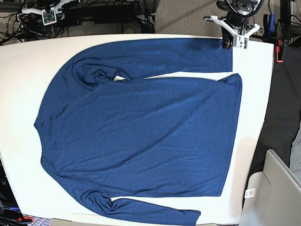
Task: Fold the T-shirt properly
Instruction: 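Lower both grippers to the shirt's shoulder corners and grasp them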
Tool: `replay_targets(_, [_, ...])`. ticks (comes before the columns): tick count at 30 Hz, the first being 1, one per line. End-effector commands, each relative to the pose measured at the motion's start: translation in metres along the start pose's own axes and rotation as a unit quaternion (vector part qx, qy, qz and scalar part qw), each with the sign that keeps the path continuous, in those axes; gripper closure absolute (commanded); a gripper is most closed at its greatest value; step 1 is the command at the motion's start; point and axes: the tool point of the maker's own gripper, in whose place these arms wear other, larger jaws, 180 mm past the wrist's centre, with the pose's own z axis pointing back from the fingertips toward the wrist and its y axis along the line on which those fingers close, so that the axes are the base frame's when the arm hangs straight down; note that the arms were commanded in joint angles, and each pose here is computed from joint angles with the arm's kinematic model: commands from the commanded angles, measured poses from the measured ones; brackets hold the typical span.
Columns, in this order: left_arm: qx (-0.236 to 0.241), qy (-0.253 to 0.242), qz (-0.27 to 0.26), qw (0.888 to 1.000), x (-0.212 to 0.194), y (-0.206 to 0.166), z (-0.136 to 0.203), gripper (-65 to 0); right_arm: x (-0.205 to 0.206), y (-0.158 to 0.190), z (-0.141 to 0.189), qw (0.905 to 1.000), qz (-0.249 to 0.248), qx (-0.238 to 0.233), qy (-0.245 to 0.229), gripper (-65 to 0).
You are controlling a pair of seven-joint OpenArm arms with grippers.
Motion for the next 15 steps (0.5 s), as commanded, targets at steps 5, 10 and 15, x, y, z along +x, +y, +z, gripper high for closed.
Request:
replay_targets(5, [0.009, 0.016, -0.002, 1.0, 0.018, 0.006, -0.016, -12.8, 0.019, -0.008, -0.008, 0.9993, -0.003, -0.016, -0.035, -4.2])
replay_targets(10, [0.013, 0.011, -0.001, 1.0, 0.03, 0.009, -0.023, -22.2, 0.032, -0.014, -0.018, 0.9979, -0.015, -0.028, -0.057, -19.1])
replay_targets(15, [0.055, 0.014, 0.033, 0.998, 0.023, 0.034, -0.026, -28.0, 0.035, -0.031, -0.03, 0.995, -0.069, -0.048, -0.054, -19.9])
